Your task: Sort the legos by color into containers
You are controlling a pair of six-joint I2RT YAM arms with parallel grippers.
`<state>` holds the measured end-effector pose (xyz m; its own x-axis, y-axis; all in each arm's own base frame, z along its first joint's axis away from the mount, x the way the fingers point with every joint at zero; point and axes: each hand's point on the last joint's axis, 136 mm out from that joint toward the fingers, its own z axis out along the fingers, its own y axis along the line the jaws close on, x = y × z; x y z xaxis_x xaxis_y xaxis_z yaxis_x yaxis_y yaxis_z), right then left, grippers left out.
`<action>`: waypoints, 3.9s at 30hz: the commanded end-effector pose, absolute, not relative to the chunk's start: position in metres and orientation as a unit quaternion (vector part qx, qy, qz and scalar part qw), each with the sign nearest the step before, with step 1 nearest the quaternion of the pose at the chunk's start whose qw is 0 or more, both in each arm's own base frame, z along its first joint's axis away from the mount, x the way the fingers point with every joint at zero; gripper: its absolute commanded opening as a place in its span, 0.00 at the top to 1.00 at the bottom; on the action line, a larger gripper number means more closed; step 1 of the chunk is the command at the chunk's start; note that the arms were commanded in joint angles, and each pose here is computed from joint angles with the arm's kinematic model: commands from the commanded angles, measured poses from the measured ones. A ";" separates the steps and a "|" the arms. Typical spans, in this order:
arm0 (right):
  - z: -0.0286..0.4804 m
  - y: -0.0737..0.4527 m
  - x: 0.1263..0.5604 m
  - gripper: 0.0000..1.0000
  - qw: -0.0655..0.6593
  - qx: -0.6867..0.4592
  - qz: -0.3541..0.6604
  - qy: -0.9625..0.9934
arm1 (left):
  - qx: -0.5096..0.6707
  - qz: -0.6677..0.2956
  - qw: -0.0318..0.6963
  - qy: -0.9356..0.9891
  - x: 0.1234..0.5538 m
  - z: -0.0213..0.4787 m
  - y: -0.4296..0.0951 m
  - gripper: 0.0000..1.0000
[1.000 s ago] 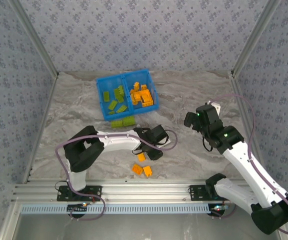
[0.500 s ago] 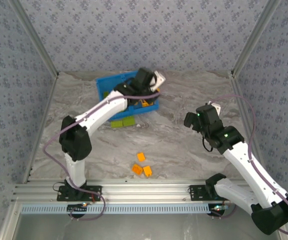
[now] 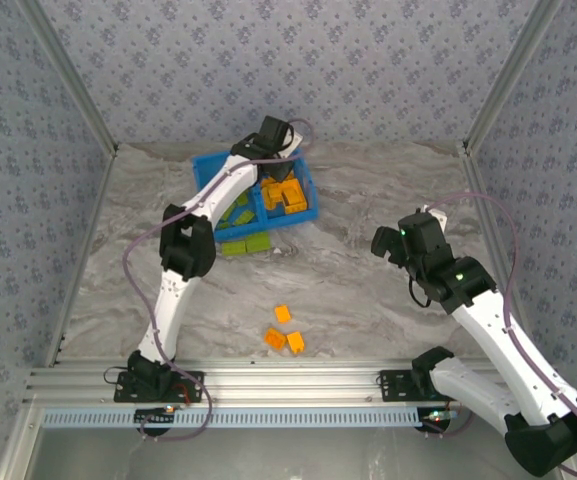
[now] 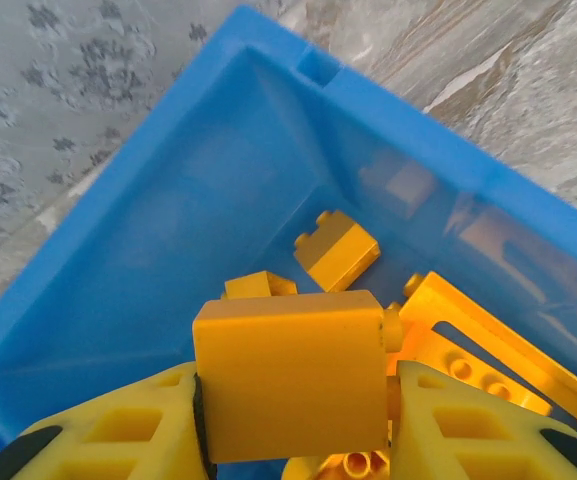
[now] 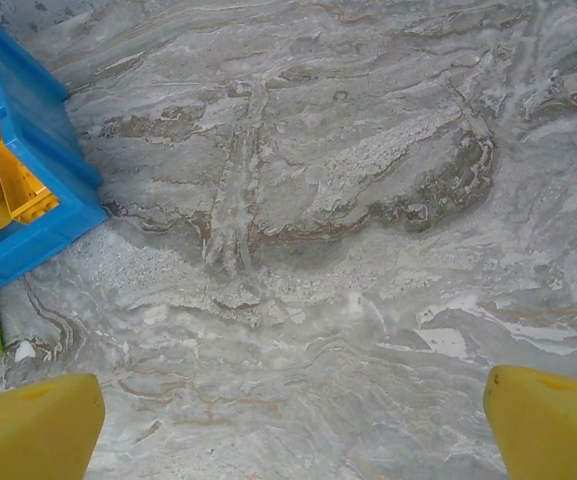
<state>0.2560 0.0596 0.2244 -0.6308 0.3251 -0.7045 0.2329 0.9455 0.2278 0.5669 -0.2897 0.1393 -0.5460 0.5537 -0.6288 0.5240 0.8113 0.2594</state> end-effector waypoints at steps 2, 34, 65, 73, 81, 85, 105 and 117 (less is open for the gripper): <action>0.217 0.059 0.251 0.00 0.388 0.164 0.062 0.905 | 0.284 0.012 0.372 0.884 0.572 0.158 -0.288 0.54; 0.089 0.269 0.122 0.02 0.144 -0.233 0.119 0.954 | 0.243 -0.143 0.466 0.839 0.315 0.314 -0.187 0.19; 0.144 0.249 0.191 0.67 0.268 -0.169 0.085 0.945 | 0.255 -0.099 0.495 0.825 0.285 0.283 -0.156 0.01; 0.247 0.258 0.323 0.67 0.406 -0.118 0.139 0.896 | 0.264 -0.102 0.502 0.817 0.281 0.278 -0.156 0.01; 0.260 0.296 0.438 0.68 0.414 -0.127 0.118 0.894 | 0.283 -0.133 0.491 0.813 0.273 0.278 -0.166 0.01; 0.237 0.317 0.486 0.68 0.407 -0.142 0.070 0.900 | 0.279 -0.119 0.499 0.812 0.272 0.282 -0.160 0.01; 0.190 0.335 0.550 0.35 0.397 -0.166 0.053 0.901 | 0.300 -0.110 0.464 0.826 0.275 0.252 -0.163 0.01; 0.276 0.296 0.417 0.33 0.399 -0.182 0.111 0.892 | 0.305 -0.106 0.457 0.829 0.278 0.245 -0.162 0.01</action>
